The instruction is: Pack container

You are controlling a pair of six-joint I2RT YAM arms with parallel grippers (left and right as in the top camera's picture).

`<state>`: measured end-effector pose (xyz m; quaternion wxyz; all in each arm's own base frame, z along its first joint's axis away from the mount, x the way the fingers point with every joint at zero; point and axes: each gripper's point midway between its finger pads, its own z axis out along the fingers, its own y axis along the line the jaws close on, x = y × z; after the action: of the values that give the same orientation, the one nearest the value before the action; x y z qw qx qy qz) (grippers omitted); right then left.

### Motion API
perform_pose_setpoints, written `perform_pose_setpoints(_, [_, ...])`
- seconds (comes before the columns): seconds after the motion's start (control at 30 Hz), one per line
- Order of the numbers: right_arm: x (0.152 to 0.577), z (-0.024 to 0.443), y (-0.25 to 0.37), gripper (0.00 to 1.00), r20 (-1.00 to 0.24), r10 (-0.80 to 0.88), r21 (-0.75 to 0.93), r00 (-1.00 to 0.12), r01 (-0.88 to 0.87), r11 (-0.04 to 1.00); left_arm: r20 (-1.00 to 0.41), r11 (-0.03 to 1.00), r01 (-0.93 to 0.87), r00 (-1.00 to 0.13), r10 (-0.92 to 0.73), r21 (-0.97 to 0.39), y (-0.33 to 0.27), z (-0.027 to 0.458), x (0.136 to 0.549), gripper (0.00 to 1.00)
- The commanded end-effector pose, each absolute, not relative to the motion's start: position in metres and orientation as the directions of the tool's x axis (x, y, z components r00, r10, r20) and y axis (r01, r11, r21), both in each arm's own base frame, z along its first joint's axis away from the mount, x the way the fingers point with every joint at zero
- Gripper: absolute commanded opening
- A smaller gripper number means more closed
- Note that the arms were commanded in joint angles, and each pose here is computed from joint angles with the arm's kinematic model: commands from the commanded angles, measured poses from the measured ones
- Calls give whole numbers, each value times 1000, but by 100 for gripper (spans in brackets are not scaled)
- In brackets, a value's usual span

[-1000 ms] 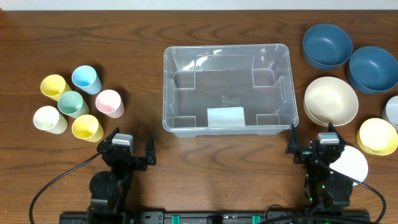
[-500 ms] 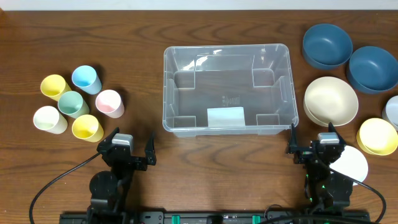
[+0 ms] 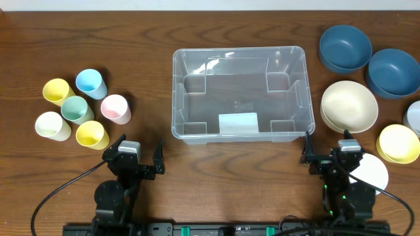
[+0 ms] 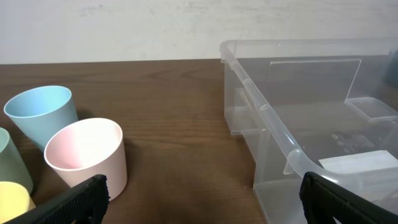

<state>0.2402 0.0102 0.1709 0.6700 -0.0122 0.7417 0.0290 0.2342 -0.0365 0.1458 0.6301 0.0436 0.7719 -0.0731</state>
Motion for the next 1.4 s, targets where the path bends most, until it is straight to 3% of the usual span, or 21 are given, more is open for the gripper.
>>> perform_pose_setpoints(0.0, [222, 239, 24, 99, -999, 46, 44, 12, -141, 989, -969, 984, 170, -245, -19, -62, -38, 132, 232, 98])
perform_pose_setpoints(0.13, [196, 305, 11, 99, -998, -2, -6, 68, -66, 998, -969, 984, 170, -245, -19, -62, -38, 132, 232, 98])
perform_pose_setpoints(0.23, [187, 336, -3, 99, -1000, -1, -1, 17, 21, 1000, -969, 984, 170, -245, -19, -62, -38, 132, 232, 98])
perform_pose_setpoints(0.47, [219, 363, -33, 99, -934, 53, -19, -353, 199, 980, -969, 984, 170, -245, -19, -62, -38, 132, 232, 98])
perform_pose_setpoints(0.6, [250, 371, -32, 99, -849, 54, -53, -525, 186, 981, -969, 984, 170, -245, -19, -62, -38, 132, 232, 98])
perform_pose_setpoints(0.9, [301, 324, -12, 99, -635, 73, 5, -769, 90, 996, -969, 984, 170, -245, -19, -62, -38, 132, 232, 98])
perform_pose_setpoints(1.0, [312, 306, -28, 99, -582, 232, 66, -780, 239, 969, -969, 984, 170, -245, -19, -62, -38, 132, 232, 98])
perform_pose_setpoints(1.2, [328, 272, -70, 77, -485, 447, 107, -752, 456, 883, -969, 984, 170, -245, -19, -62, -38, 132, 232, 98])
perform_pose_setpoints(1.37, [345, 236, -89, 76, -418, 504, 92, -756, 517, 851, -969, 984, 170, -245, -19, -62, -38, 132, 232, 98])
